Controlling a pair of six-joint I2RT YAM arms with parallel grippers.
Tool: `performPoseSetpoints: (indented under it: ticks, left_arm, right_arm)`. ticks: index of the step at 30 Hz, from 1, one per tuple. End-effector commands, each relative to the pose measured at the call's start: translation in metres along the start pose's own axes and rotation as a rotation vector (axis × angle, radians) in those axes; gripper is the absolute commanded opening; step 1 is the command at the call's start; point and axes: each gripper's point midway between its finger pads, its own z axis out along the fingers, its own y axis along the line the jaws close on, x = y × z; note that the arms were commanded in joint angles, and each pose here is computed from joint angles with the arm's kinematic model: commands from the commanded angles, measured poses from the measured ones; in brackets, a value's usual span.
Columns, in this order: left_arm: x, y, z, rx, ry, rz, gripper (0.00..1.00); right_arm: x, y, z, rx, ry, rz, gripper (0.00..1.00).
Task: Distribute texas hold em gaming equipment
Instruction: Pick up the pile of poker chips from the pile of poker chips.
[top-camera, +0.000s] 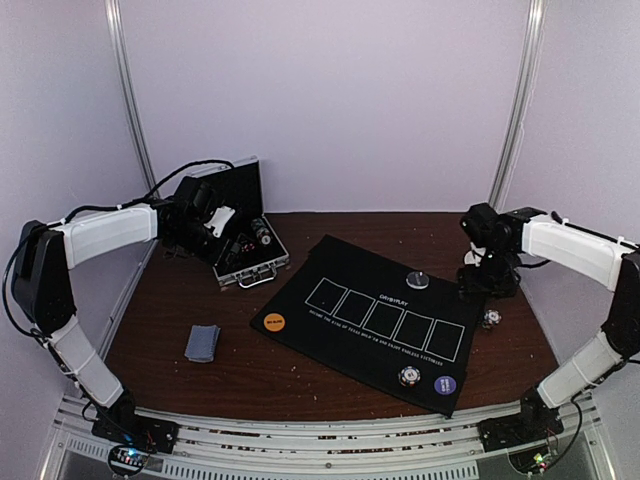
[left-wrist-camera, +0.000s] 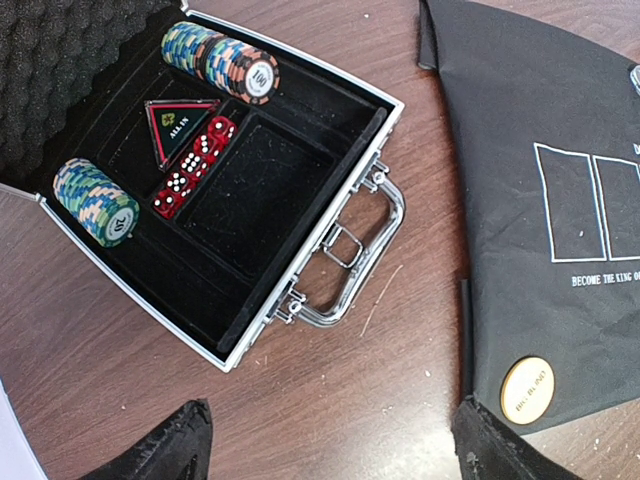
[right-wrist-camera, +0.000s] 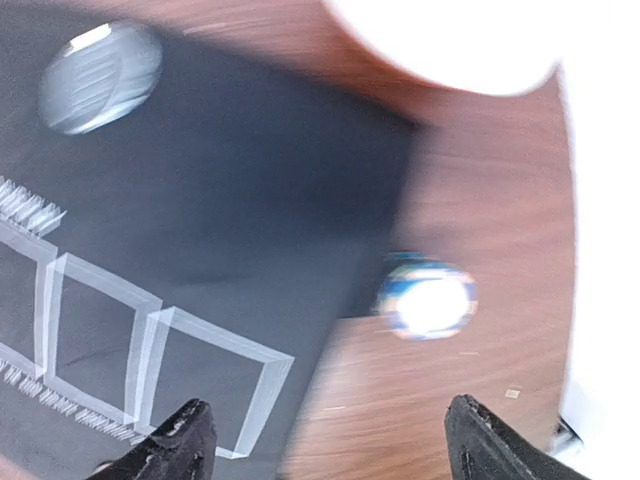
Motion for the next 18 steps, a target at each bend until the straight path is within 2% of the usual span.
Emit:
performPoseSetpoints:
  ticks: [1, 9, 18]
  left_arm:
    - [-0.012, 0.002, -0.011, -0.005, -0.062, 0.016, 0.87]
    - [-0.011, 0.002, -0.011, -0.006, -0.057, 0.02, 0.87]
    - [-0.011, 0.001, -0.012, 0.003, -0.054, 0.023, 0.87]
  right_arm:
    - [0.009, -0.037, 0.012, 0.006, 0.094, 0.03, 0.85]
    - [0.009, -0.073, 0.047, 0.058, 0.221, 0.126, 0.81]
    - [0.029, -0.067, 0.076, -0.006, 0.33, 0.135, 0.79]
